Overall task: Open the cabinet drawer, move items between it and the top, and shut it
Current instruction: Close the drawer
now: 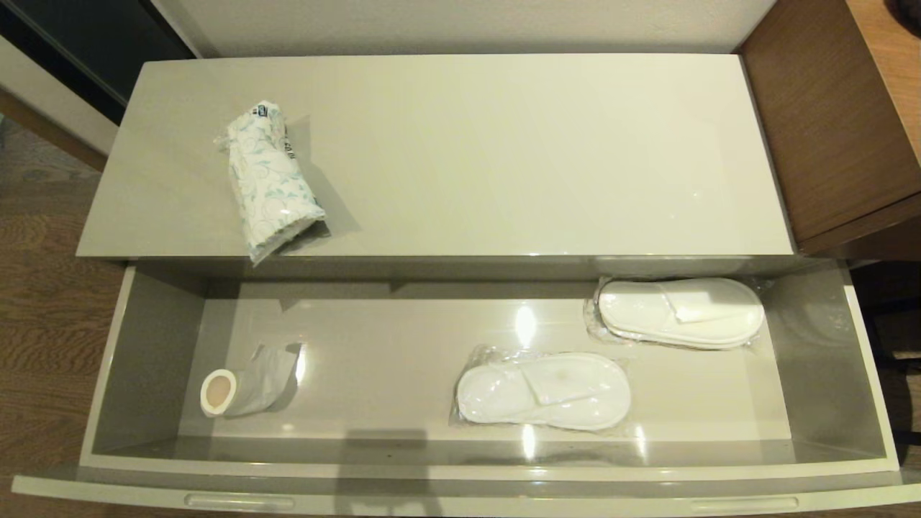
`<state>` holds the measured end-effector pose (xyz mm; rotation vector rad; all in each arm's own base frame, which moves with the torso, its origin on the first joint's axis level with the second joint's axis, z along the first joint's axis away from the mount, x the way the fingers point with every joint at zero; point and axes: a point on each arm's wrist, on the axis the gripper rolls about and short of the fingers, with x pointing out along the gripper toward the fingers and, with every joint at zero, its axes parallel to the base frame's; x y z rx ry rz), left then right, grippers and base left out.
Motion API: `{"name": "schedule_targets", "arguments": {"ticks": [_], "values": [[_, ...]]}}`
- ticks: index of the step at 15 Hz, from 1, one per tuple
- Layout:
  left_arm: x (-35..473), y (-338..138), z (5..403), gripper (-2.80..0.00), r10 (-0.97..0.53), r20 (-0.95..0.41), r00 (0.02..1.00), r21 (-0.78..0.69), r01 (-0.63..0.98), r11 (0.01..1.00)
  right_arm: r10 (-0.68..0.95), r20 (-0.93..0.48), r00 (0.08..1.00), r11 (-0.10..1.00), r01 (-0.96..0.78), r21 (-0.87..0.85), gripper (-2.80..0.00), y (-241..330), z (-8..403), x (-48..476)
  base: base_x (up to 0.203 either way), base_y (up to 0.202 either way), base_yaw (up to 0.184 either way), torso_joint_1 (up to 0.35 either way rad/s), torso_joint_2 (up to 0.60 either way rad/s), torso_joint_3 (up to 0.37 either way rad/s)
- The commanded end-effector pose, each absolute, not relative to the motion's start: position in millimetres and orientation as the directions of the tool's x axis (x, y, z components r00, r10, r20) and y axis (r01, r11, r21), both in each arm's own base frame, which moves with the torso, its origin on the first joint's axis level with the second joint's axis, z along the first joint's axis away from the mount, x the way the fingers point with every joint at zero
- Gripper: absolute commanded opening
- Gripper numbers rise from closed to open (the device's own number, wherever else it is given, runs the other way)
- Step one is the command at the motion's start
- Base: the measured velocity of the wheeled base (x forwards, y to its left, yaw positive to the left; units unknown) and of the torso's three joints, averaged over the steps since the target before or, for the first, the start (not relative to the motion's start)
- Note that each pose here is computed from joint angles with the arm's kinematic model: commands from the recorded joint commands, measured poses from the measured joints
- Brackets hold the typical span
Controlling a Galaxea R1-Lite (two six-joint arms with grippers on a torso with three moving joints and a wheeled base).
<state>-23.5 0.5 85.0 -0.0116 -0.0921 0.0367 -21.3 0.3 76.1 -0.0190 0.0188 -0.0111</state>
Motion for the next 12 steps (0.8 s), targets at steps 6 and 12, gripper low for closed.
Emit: {"name": "schedule_targets", "arguments": {"ticks": [6, 12], "values": [[-22.8, -0.1, 78.9, -2.8, 0.012, 0.029, 1.0, -0.054, -0.011, 0.998, -0.012, -0.02, 1.0, 1.0, 0.011, -0.015, -2.8, 0.3, 75.8, -21.1, 0.0, 0.0, 0.0, 0.0, 0.0, 0.0], [-23.0, 0.0, 79.4, -2.8, 0.015, 0.031, 0.999, -0.052, -0.014, 0.999, -0.011, -0.021, 1.0, 0.999, 0.01, -0.048, -2.8, 0.2, 75.4, -21.0, 0.0, 0.0, 0.0, 0.0, 0.0, 0.0]]}}
